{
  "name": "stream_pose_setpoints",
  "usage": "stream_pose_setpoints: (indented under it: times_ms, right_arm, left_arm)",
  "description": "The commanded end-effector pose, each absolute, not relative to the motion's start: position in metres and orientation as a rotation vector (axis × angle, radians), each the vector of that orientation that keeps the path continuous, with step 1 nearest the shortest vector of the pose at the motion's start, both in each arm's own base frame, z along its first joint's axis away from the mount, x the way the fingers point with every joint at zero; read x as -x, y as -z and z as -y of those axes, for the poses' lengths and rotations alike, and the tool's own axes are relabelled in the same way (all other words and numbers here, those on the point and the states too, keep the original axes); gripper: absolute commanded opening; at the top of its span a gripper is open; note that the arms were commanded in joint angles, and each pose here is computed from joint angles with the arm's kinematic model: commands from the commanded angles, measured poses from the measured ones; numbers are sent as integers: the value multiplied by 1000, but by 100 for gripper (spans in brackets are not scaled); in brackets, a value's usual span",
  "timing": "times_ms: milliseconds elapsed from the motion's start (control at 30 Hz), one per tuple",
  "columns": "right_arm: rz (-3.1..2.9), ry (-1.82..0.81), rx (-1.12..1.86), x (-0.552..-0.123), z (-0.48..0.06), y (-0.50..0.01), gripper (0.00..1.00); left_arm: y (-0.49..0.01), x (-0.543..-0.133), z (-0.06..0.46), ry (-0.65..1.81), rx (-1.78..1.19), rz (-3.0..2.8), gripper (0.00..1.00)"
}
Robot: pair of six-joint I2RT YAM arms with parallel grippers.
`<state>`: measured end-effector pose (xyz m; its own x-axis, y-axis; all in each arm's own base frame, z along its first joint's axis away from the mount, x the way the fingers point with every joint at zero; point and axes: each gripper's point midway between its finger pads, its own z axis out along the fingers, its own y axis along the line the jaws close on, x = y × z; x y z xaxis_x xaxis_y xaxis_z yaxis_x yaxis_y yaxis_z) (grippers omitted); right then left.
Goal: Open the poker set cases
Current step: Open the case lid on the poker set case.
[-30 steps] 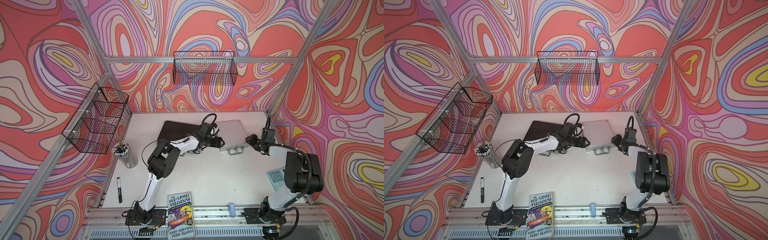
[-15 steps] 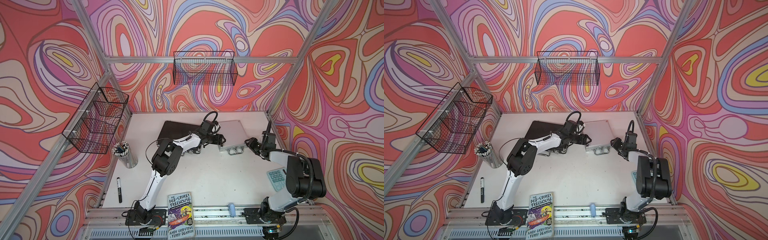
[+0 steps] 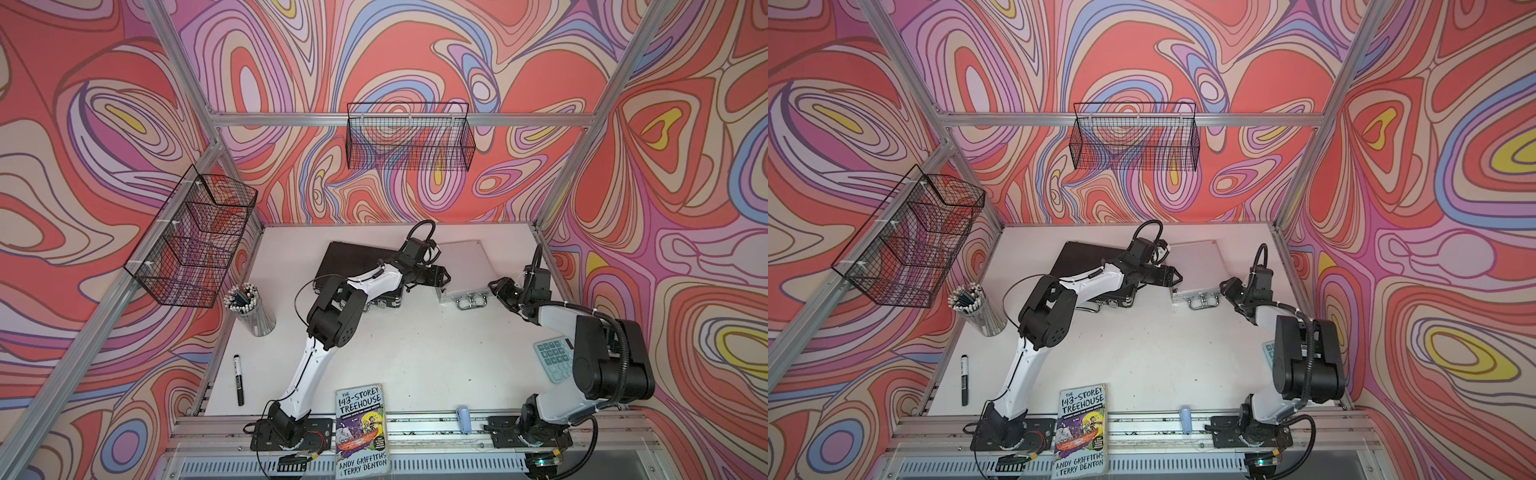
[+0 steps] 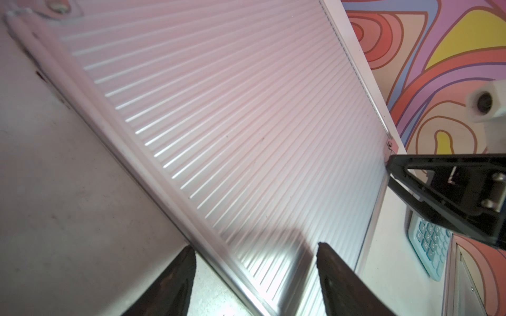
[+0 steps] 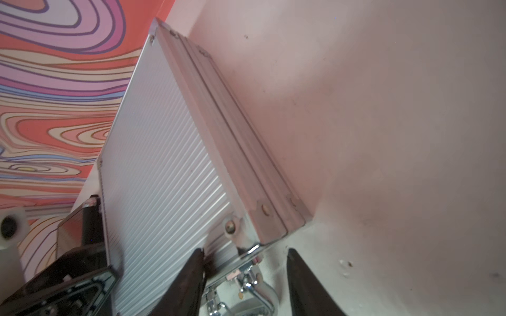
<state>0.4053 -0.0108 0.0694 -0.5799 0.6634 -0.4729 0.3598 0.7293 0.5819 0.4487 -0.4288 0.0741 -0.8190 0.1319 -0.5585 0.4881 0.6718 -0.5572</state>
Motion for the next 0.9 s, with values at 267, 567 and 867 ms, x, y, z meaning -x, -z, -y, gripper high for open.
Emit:
stream_pose_setpoints:
  times_ms: [267,567,867]
  right_arm:
    - [-2236,-485,-624,-423,16,-84,52]
    - [-2270,-634,-593,-426,-5,-66,52]
    - [-2218,-805,-631,-421,-22,-78,51]
  left_arm:
    - [-71,-449,426,997,-494,-2403,71]
    - [-69,-450,429,1010,-495,-2409,71]
    - [-70,-451,431,1021,-499,-2401,70]
